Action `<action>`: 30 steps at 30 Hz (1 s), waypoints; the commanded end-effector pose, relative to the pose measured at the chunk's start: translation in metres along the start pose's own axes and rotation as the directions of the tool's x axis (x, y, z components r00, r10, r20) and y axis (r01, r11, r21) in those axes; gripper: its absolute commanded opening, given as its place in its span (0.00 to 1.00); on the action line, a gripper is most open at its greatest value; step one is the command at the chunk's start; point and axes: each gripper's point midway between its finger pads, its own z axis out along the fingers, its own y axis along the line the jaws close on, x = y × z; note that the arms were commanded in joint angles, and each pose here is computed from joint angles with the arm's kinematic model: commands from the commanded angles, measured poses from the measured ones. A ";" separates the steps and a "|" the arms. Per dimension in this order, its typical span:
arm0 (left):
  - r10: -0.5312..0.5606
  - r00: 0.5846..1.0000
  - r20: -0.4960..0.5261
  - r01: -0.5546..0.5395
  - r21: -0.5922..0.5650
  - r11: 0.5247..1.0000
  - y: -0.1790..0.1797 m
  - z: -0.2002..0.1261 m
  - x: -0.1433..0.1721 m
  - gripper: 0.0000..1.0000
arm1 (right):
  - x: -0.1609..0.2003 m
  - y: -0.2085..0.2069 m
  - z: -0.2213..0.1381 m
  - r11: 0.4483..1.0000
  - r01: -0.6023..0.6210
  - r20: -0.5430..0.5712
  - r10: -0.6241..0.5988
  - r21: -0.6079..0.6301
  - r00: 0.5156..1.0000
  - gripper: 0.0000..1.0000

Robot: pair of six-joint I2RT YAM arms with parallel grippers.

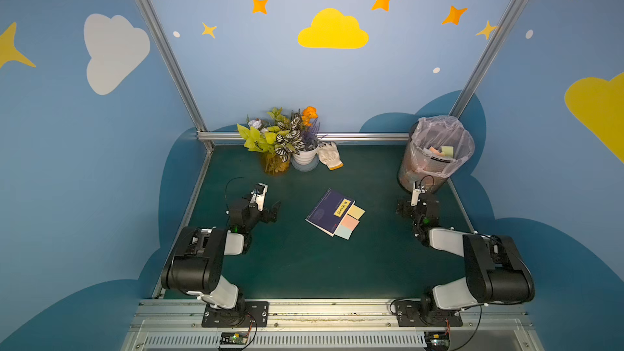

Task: Peel off the used sticky note
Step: Adjust the book at the center of the board.

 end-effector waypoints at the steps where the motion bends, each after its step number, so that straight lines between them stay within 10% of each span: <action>1: 0.003 1.000 0.007 -0.003 -0.003 1.000 0.001 0.000 -0.001 1.00 | -0.010 -0.001 -0.001 1.000 -0.005 0.035 0.005 -0.003 0.999 0.98; 25: 0.012 1.000 0.004 -0.012 0.009 1.000 -0.001 0.000 -0.003 1.00 | -0.011 -0.001 0.000 1.000 -0.011 0.034 0.011 -0.007 0.999 0.98; 30: 0.013 0.991 -0.133 -0.003 0.074 0.997 -0.007 0.000 -0.039 1.00 | -0.034 -0.022 -0.027 0.980 -0.041 0.001 0.041 0.194 0.999 0.98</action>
